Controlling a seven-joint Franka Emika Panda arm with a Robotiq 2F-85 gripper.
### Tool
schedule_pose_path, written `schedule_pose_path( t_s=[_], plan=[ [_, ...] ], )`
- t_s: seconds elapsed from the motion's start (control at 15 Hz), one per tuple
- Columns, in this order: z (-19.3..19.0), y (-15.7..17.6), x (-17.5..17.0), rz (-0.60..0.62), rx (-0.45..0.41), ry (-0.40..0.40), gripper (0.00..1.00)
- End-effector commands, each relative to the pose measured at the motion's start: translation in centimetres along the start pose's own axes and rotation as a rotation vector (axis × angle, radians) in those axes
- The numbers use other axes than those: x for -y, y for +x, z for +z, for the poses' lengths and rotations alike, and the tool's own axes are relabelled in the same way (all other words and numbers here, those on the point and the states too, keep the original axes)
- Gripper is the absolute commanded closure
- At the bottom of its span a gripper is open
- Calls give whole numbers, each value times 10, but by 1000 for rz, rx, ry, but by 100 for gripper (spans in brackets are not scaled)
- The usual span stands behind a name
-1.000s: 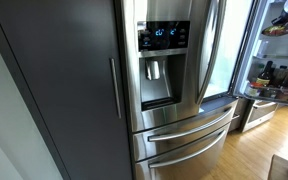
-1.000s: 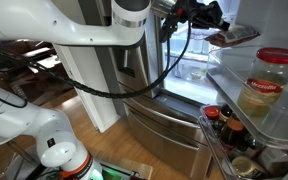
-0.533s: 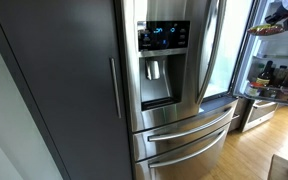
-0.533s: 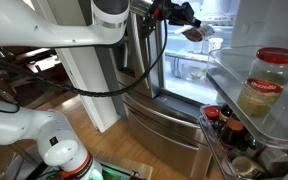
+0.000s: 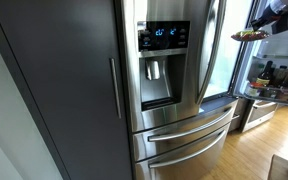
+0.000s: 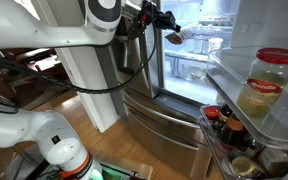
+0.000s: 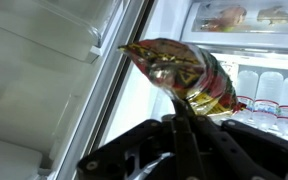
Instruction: Remove the snack pack from the door compartment and put it in the fridge
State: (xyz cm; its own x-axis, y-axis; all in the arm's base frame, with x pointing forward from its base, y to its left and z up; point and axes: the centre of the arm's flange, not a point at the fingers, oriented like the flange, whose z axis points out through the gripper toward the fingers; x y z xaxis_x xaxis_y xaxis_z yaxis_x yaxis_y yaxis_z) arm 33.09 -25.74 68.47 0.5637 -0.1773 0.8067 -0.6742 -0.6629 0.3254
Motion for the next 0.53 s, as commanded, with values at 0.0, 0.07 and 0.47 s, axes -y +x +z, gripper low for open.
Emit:
schedule_pose_path(
  t_s=[0.0, 0.07, 0.47],
  plan=[
    [0, 0, -1, 0, 1, -3, 99],
    [0, 0, -2, 2, 1, -6, 99],
    [6, 0, 8, -7, 10, 15, 100]
  ],
)
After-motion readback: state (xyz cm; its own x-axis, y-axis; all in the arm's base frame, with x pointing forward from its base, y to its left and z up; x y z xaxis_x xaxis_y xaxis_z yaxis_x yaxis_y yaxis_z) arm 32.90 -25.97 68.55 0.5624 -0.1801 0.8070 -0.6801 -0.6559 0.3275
